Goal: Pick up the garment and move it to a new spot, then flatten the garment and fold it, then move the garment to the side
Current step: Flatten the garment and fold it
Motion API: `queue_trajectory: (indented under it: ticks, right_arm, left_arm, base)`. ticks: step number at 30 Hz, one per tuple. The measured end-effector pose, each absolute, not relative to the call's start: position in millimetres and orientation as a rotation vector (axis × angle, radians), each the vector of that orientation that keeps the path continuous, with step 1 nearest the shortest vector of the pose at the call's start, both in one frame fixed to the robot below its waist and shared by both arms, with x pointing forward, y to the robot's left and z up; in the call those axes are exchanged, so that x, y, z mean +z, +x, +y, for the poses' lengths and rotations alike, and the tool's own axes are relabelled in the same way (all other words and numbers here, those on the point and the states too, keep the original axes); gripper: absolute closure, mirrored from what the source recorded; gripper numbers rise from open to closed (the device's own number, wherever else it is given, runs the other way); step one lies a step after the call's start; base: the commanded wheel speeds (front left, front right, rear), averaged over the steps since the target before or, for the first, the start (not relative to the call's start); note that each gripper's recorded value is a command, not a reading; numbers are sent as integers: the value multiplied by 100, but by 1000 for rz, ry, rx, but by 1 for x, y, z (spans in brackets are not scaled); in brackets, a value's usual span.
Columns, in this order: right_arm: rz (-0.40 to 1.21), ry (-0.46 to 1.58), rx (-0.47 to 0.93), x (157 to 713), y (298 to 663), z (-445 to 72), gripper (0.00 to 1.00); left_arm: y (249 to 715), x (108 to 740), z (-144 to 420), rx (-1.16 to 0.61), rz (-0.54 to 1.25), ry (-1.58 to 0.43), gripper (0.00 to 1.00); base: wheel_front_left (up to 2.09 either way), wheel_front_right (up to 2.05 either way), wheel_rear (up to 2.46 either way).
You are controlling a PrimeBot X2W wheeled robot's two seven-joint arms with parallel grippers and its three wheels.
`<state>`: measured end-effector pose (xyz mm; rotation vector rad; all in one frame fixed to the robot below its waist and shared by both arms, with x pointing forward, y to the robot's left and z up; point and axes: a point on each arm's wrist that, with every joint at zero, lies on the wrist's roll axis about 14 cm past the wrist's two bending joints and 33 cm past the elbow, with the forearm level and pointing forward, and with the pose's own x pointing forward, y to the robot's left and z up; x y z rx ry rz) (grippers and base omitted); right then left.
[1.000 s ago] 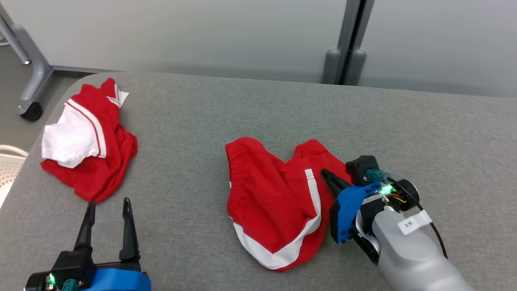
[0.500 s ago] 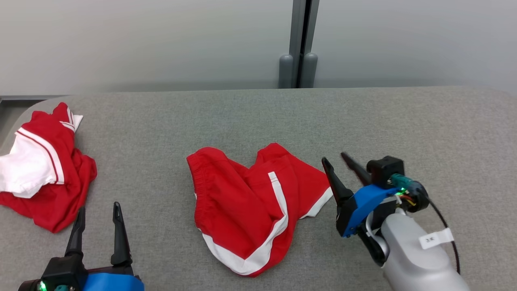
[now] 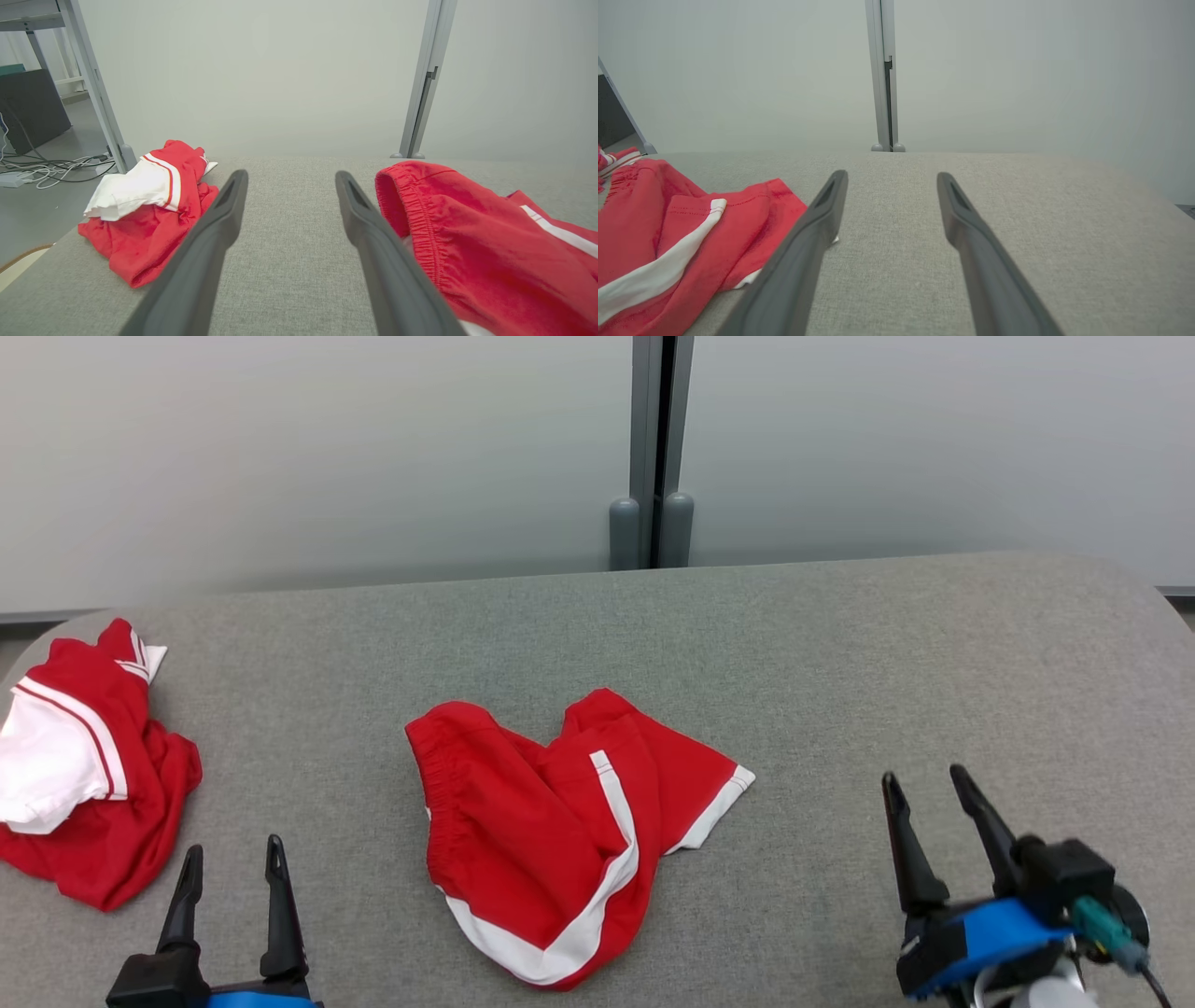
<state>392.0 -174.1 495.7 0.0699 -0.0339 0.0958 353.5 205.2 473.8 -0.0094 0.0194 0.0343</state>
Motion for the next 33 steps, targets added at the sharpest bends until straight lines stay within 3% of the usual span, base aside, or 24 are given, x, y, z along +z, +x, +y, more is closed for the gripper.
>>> queue_trajectory:
  ticks: [10, 25, 33]
  right_arm:
    - [-1, 80, 89, 481, 355, -170, 0]
    - [-22, 93, 124, 488, 357, -158, 0]
    - [-34, 79, 285, 497, 379, -106, 0]
  left_arm:
    - [351, 475, 203, 23, 18, 7, 0]
    - [344, 474, 211, 43, 22, 16, 0]
    - [343, 472, 212, 51, 26, 14, 0]
  base:
    - [0, 0, 0]
    - [0, 0, 0]
    - [0, 0, 0]
